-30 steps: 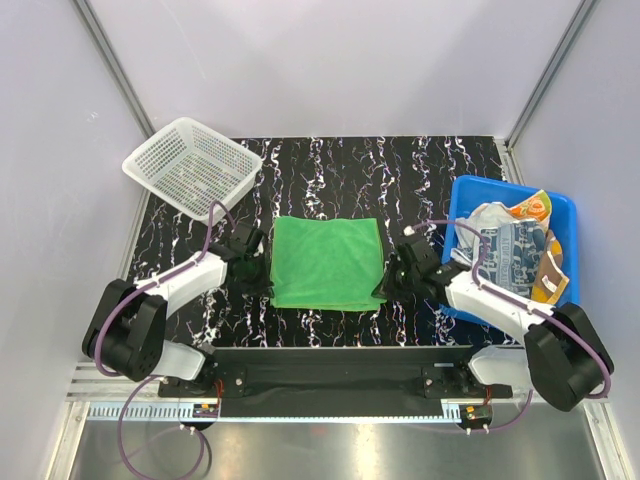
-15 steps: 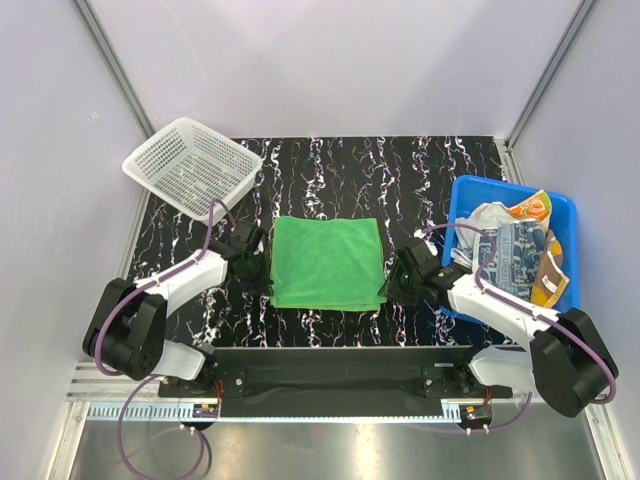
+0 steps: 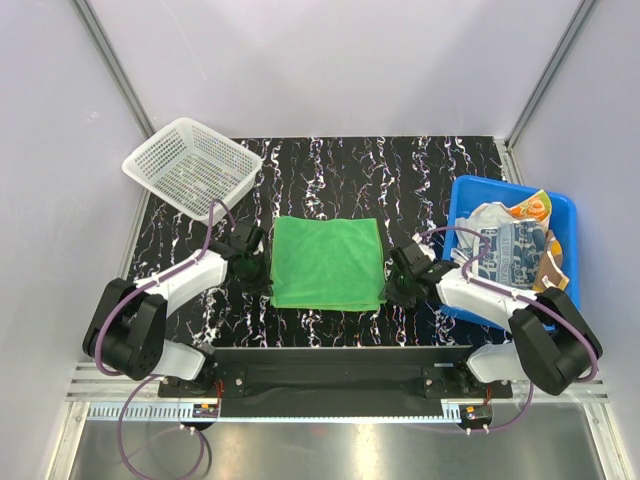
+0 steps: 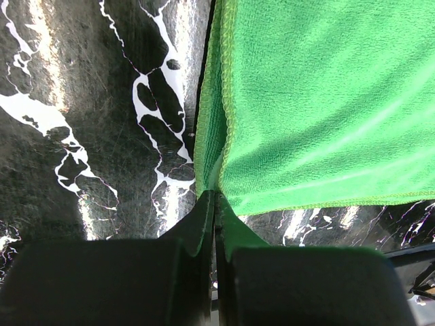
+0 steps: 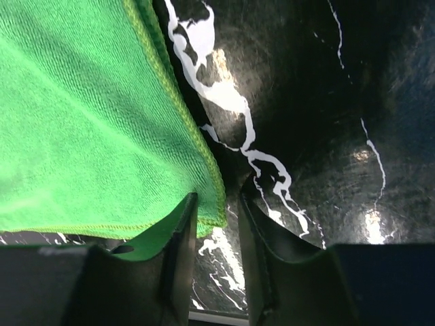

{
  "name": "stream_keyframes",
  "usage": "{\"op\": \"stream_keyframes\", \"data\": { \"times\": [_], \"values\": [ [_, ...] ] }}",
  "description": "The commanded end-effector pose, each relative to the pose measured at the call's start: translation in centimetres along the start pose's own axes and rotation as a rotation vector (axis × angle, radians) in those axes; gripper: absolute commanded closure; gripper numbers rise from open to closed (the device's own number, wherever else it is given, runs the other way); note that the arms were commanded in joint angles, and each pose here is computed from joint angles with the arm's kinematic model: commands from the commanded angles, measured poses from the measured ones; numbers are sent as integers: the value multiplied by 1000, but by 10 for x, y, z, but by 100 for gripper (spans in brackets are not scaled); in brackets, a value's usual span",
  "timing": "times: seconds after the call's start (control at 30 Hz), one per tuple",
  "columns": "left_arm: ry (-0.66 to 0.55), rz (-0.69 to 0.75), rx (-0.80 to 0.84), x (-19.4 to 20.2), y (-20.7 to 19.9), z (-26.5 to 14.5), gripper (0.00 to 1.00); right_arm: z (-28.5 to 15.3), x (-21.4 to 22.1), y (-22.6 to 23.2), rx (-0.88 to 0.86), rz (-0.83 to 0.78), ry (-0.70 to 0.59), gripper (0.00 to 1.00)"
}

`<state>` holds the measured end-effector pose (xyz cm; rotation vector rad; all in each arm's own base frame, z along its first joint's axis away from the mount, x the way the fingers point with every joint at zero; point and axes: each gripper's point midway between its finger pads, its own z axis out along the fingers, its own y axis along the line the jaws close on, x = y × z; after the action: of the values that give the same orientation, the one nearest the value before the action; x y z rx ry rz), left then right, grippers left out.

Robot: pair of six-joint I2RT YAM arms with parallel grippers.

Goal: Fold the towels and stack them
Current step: Fold the towel

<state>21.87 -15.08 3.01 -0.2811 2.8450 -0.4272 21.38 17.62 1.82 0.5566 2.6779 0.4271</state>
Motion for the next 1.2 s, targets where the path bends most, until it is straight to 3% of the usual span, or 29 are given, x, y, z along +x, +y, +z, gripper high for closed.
{"op": "stream_keyframes", "data": {
  "times": [0.0, 0.13, 0.17, 0.2, 0.23, 0.53, 0.87, 1.17],
  "values": [
    [-54, 20, 22, -15, -8, -3, 100, 7, -10, 3, 7, 17, -58, 64],
    [-52, 17, 22, -14, -8, -1, 100, 14, -8, 4, 2, 24, -49, 75],
    [-54, 17, 20, -14, -8, -1, 100, 14, -8, 6, -3, 24, -50, 82],
    [-57, 15, 13, -15, -7, -1, 100, 13, -10, 7, -8, 23, -55, 96],
    [-60, 16, 9, -16, -6, -2, 100, 11, -11, 9, -12, 21, -55, 100],
    [-63, 20, -2, -17, -5, -2, 100, -37, -13, 63, -218, -39, -3, 100],
    [-61, 13, -12, -14, 0, 2, 100, -17, 29, 47, -289, 38, 66, 100],
    [-89, 29, -92, -26, 11, -10, 100, 6, 32, 12, -170, 53, 17, 100]
  ]
}}
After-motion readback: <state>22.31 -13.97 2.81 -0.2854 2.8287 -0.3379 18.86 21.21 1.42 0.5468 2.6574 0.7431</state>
